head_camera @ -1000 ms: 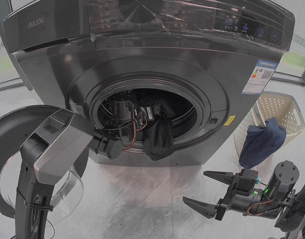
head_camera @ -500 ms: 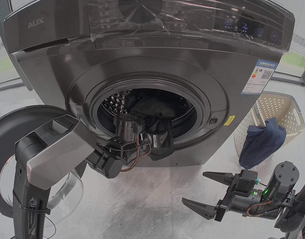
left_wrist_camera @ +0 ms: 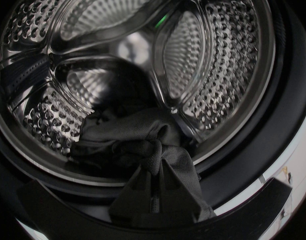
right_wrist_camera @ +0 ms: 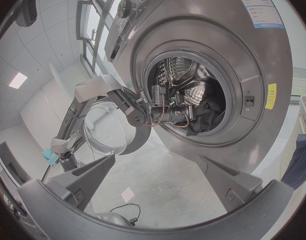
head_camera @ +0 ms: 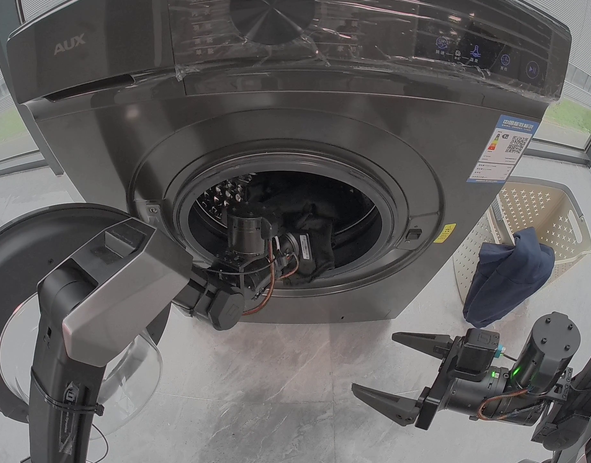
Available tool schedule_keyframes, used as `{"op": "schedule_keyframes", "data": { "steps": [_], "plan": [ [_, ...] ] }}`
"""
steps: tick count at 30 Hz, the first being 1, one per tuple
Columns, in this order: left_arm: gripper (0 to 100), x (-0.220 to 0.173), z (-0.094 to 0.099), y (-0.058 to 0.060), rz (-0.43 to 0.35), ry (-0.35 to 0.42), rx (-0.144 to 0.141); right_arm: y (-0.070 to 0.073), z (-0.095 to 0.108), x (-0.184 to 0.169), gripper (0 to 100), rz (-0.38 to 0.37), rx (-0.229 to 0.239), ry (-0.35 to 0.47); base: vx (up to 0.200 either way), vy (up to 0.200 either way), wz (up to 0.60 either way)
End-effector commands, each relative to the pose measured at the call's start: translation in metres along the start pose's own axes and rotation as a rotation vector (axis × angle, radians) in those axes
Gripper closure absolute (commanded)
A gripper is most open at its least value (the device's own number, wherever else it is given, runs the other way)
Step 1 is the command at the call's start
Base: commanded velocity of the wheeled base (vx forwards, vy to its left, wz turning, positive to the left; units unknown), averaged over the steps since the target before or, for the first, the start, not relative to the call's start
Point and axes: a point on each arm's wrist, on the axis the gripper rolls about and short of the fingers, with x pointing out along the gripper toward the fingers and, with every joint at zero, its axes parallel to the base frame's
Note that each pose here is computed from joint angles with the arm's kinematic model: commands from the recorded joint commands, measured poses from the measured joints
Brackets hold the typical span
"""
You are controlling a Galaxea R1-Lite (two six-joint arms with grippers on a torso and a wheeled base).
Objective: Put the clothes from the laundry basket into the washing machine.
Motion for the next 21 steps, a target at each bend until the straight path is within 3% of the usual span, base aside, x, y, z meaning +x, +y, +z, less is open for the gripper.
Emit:
{"op": "schedule_keyframes", "data": {
  "steps": [1, 11, 17, 21],
  "plan": [
    [100, 0.012, 0.029, 0.004, 0.039, -0.130, -0.048, 0.000, 0.000, 0.001, 0, 0.000, 0.001, -0.001, 0.000, 0.000, 0.00],
    [100, 0.035, 0.048, 0.019, 0.089, -0.275, -0.060, -0.002, 0.000, 0.001, 0, -0.009, 0.003, 0.001, 0.000, 0.000, 0.00],
    [100, 0.047, 0.042, 0.020, 0.100, -0.303, -0.059, -0.002, 0.000, 0.001, 0, -0.009, 0.002, 0.000, 0.000, 0.000, 0.00],
    [100, 0.051, 0.042, 0.023, 0.105, -0.309, -0.041, -0.003, 0.000, 0.001, 0, -0.010, 0.003, -0.001, 0.000, 0.000, 0.00]
  ]
}}
